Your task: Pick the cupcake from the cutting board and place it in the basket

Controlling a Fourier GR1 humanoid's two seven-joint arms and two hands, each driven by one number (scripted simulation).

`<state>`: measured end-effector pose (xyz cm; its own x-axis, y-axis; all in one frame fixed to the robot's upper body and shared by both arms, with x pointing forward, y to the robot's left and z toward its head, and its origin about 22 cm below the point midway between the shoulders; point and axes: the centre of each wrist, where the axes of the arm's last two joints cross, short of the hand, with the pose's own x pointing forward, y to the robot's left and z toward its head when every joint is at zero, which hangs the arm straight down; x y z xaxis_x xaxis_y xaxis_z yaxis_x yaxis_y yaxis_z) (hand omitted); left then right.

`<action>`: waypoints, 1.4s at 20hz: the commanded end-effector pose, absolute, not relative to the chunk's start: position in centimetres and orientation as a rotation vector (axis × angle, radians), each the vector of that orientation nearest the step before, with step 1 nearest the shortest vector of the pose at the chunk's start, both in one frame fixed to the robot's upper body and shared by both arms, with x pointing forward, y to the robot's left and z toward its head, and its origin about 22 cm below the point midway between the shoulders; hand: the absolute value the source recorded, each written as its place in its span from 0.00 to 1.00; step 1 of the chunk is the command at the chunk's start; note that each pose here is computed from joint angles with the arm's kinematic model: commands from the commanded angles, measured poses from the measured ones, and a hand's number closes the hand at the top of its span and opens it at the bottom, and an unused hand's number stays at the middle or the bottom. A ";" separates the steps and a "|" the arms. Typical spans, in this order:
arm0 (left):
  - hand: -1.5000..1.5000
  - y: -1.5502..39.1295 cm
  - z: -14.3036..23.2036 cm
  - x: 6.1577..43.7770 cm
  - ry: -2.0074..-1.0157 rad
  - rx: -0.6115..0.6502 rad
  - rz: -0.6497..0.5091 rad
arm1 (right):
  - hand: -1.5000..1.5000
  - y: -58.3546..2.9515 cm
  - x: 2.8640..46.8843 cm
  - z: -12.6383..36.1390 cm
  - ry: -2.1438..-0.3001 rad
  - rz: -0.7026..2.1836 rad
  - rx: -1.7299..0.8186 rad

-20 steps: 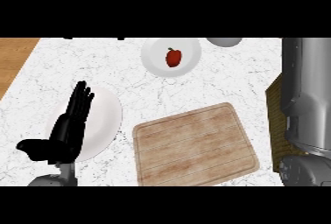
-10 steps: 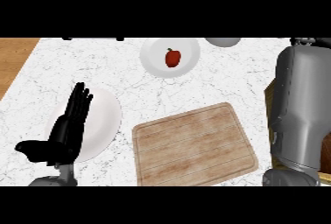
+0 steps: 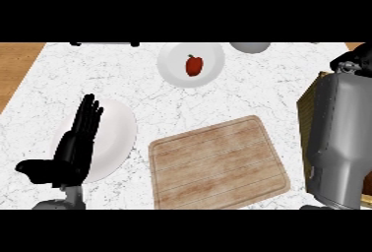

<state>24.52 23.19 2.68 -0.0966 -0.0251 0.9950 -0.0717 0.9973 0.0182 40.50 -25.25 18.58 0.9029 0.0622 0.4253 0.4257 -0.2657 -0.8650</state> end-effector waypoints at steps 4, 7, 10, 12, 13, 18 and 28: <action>0.50 23.5 3.8 24.9 -1.679 0.067 0.051 | 1.00 -25.7 38.7 17.7 -0.221 -0.590 -1.746; 0.50 22.6 2.1 24.5 -1.667 0.072 0.049 | 1.00 -26.6 38.0 16.4 -0.227 -0.619 -1.727; 0.50 22.8 3.2 24.9 -1.677 0.088 0.038 | 1.00 -27.9 36.4 17.0 -0.213 -0.706 -1.758; 0.50 23.1 3.2 24.6 -1.657 0.072 0.028 | 1.00 -28.9 35.5 15.3 -0.190 -0.709 -1.736; 0.50 23.4 3.5 24.9 -1.674 0.074 0.023 | 0.00 -28.6 35.3 15.4 -0.183 -0.668 -1.706; 0.50 22.8 3.8 24.0 -1.695 0.067 0.035 | 0.00 -28.5 33.9 14.1 -0.224 -0.663 -1.725; 0.50 23.0 2.5 24.7 -1.673 0.080 0.056 | 0.00 -25.8 32.1 16.3 -0.407 -0.747 -1.948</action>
